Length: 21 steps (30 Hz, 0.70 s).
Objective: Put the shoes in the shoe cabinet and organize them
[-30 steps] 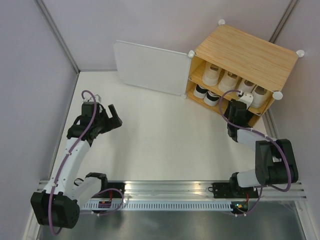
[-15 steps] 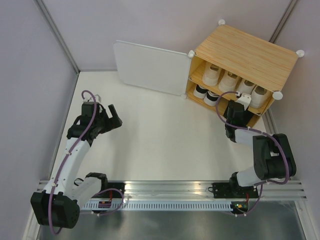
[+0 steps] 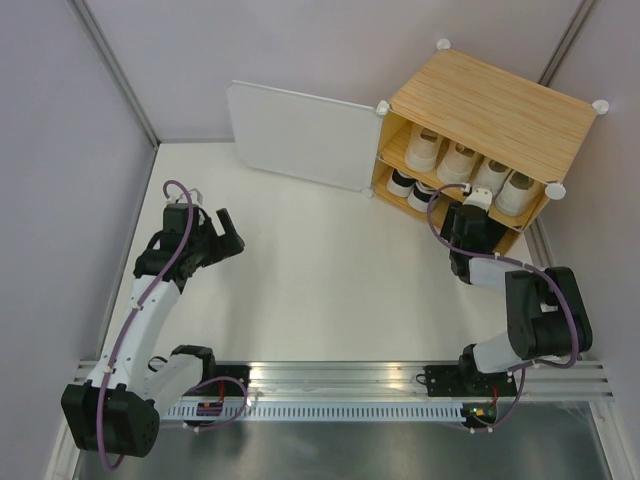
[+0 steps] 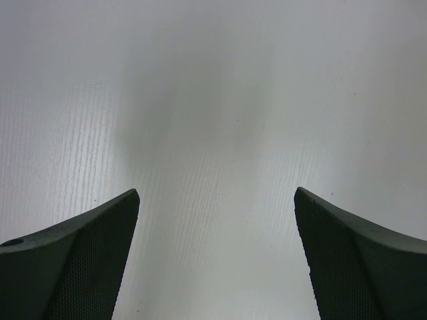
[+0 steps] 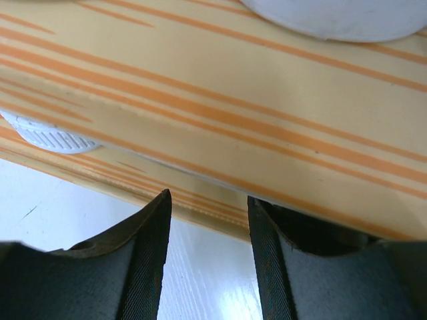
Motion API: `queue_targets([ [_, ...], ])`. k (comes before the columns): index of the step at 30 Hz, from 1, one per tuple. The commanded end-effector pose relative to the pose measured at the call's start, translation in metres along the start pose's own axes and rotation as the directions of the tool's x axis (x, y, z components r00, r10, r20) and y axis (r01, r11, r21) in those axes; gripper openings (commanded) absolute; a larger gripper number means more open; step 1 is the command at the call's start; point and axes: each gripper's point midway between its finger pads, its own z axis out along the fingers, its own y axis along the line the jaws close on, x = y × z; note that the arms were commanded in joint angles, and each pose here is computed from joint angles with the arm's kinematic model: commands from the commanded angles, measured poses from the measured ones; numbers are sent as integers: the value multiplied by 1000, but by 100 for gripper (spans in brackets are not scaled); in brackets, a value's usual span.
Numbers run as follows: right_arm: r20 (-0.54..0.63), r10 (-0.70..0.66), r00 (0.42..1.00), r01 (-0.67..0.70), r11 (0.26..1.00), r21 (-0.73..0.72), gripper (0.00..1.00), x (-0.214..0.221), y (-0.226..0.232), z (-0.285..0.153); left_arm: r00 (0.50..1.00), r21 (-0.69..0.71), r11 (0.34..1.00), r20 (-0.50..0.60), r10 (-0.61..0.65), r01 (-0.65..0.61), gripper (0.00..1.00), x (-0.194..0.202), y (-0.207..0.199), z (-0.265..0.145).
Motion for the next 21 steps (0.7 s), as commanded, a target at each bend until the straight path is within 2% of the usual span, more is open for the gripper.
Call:
queue_targets([
  [1,84,65,994,-66,998,10,54,-45,1,-5,998,46,998,38,40,-42,100,-7,-7,-3],
  [6,-21,205,979,-202,976,84,53,-38,-8,-30,999,45,998,37,40,-42,100,-6,-7,-2],
  [8,-91,230,969,-218,968,121,52,-23,-12,-38,999,49,998,37,40,-42,100,-6,-8,-2],
  [11,-130,279,951,-259,953,155,50,-9,-16,-47,999,52,998,37,39,-40,100,-6,-8,-3],
  [16,-158,344,926,-316,932,178,43,2,-16,-55,999,55,998,36,39,-41,100,-6,-8,-3],
  [21,-176,337,925,-298,929,218,37,14,-22,-53,998,60,997,37,40,-42,100,-7,-10,-3],
])
